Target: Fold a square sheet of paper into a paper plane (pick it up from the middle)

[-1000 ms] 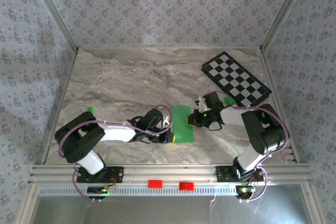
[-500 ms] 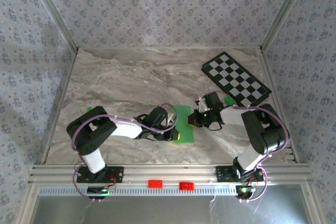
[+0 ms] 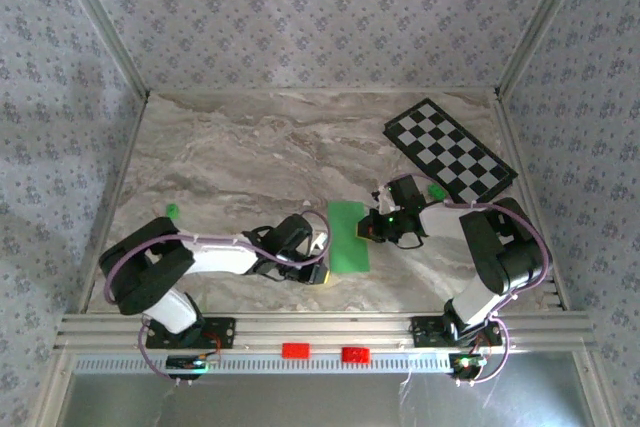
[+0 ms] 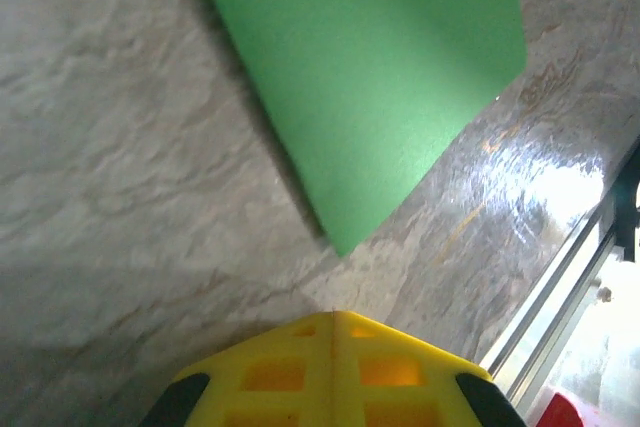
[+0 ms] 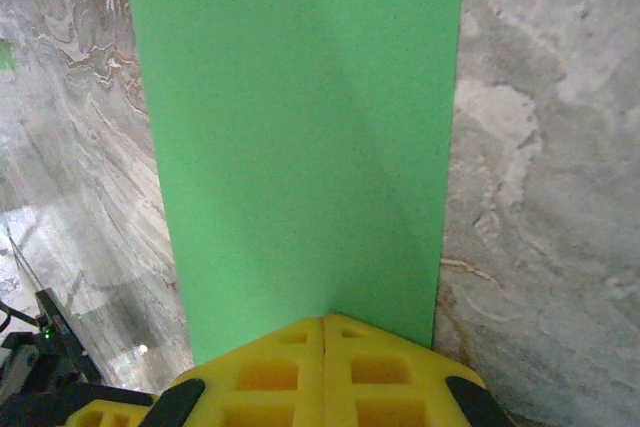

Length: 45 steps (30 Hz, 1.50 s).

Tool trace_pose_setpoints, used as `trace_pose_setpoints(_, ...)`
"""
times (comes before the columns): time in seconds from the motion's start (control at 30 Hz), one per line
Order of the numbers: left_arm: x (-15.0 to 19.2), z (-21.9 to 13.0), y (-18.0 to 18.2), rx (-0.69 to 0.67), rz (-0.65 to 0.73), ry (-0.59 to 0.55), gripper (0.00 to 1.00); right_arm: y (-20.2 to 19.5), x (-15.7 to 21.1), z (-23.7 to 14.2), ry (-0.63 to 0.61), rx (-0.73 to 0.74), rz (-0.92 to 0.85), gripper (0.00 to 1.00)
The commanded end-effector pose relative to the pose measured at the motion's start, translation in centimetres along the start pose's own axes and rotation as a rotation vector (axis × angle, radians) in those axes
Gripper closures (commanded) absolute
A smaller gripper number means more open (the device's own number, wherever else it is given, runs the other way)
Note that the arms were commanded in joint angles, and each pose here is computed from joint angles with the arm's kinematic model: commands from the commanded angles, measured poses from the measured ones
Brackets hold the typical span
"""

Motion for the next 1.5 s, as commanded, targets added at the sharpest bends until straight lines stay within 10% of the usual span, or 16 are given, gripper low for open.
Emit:
trace_pose_setpoints(0.0,-2.3,-1.7,-1.1,-0.002,0.031,-0.088,0.97,-6.7,2.6,0.3,0.032,0.307,0.139,1.00)
trace_pose_setpoints(0.33,-11.2,-1.7,-1.0,0.159,-0.081,-0.251,0.95,-6.6,2.7,0.3,0.032,0.302,0.136,1.00)
trace_pose_setpoints(0.73,-5.6,2.5,3.8,0.078,-0.193,-0.079,0.95,-6.6,2.6,0.3,0.036,0.302,0.138,1.00)
trace_pose_setpoints(1.47,-12.9,1.6,5.5,-0.001,-0.280,-0.123,0.93,-6.6,2.6,0.3,0.034,0.306,0.136,1.00)
Point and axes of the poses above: each hand's point on the last joint's axis, 136 mm out from that joint toward the fingers, its own z axis out along the fingers, its own y axis along the line the jaws close on, x = y × z, the point moved 5 cm from there along -z, back along the fingers, and after that the axes turned 10 degrees about z, right-handed, at the moved point
